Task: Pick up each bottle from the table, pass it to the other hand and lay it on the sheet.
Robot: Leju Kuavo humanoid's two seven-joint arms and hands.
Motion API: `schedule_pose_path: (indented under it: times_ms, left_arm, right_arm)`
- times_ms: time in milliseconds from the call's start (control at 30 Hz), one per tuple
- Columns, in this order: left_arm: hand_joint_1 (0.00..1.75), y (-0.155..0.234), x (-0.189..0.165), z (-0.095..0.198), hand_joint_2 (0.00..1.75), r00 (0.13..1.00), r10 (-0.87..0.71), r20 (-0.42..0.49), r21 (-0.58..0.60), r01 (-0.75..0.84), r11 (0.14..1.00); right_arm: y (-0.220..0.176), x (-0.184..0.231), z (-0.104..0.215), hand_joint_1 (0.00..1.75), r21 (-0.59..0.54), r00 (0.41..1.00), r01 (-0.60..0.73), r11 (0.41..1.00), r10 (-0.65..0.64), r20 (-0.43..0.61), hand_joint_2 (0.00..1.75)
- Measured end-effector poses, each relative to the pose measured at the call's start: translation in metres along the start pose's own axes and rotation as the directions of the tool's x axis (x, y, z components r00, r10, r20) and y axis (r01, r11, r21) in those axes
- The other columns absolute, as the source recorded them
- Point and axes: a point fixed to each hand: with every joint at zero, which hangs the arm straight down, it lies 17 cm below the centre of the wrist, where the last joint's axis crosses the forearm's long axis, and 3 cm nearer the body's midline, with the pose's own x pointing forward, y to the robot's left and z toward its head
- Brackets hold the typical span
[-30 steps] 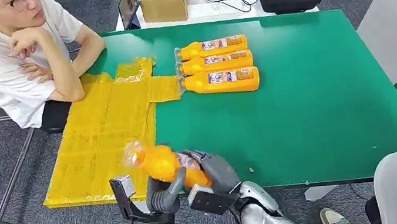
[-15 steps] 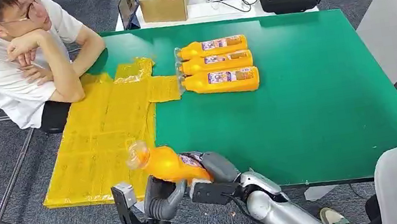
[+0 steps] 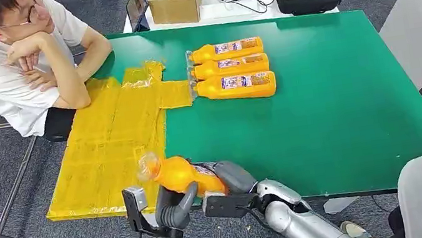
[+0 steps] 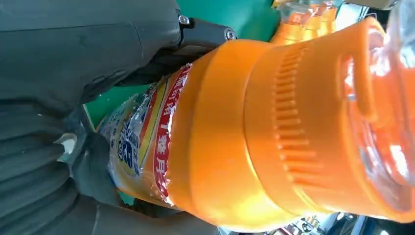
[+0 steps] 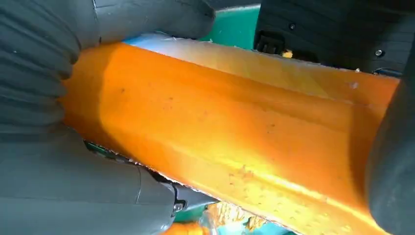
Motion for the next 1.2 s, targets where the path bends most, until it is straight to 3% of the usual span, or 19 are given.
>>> schedule_pose_path:
  times_ms: [33,67,133,167,333,433,833,1000,1200]
  left_arm:
    - [1.75,0.000,0.000,0.000,1.75,1.000,0.004,-0.002,0.002,-0.004,1.000]
    - [1.75,0.001,-0.001,-0.001,1.75,1.000,0.009,-0.006,0.006,-0.009,1.000]
    - [1.75,0.003,-0.001,-0.002,1.75,0.999,0.028,-0.015,0.017,-0.028,0.999]
    - [1.75,0.003,-0.002,-0.003,1.75,0.999,0.041,-0.022,0.023,-0.041,0.999]
    - [1.75,0.017,-0.004,-0.005,1.75,0.997,0.060,-0.041,0.100,-0.056,0.993]
    - [1.75,0.034,-0.003,-0.009,1.75,0.999,0.020,-0.040,0.190,-0.012,0.982]
    - [1.75,0.043,0.002,-0.009,1.75,0.999,-0.037,-0.020,0.231,0.041,0.972]
    - [1.75,0.052,0.032,-0.017,1.75,0.976,-0.207,0.063,0.308,0.178,0.934]
    - [1.75,0.072,0.091,-0.042,1.75,0.854,-0.498,0.151,0.410,0.404,0.818]
  right_arm:
    - [0.000,0.000,0.000,0.40,-0.001,1.000,-0.001,1.000,0.001,0.000,1.75]
    - [0.000,0.000,0.000,0.00,-0.002,1.000,-0.003,1.000,0.003,-0.001,1.75]
    - [-0.002,0.000,-0.001,0.00,-0.014,1.000,-0.012,1.000,0.012,0.001,1.75]
    - [-0.005,0.001,-0.001,0.00,-0.032,1.000,-0.023,0.999,0.023,0.004,0.00]
    - [-0.011,0.008,0.005,0.00,-0.168,0.997,-0.059,0.984,0.065,0.029,0.00]
    - [-0.019,0.032,0.007,0.00,-0.255,0.992,-0.044,0.966,0.072,0.101,0.00]
    - [-0.025,0.053,0.010,0.00,-0.320,0.987,-0.012,0.947,0.063,0.151,0.00]
    - [-0.053,0.069,0.025,0.00,-0.458,0.971,0.051,0.887,0.063,0.231,0.00]
    - [-0.096,0.078,0.047,0.00,-0.642,0.961,0.106,0.760,0.087,0.262,0.00]
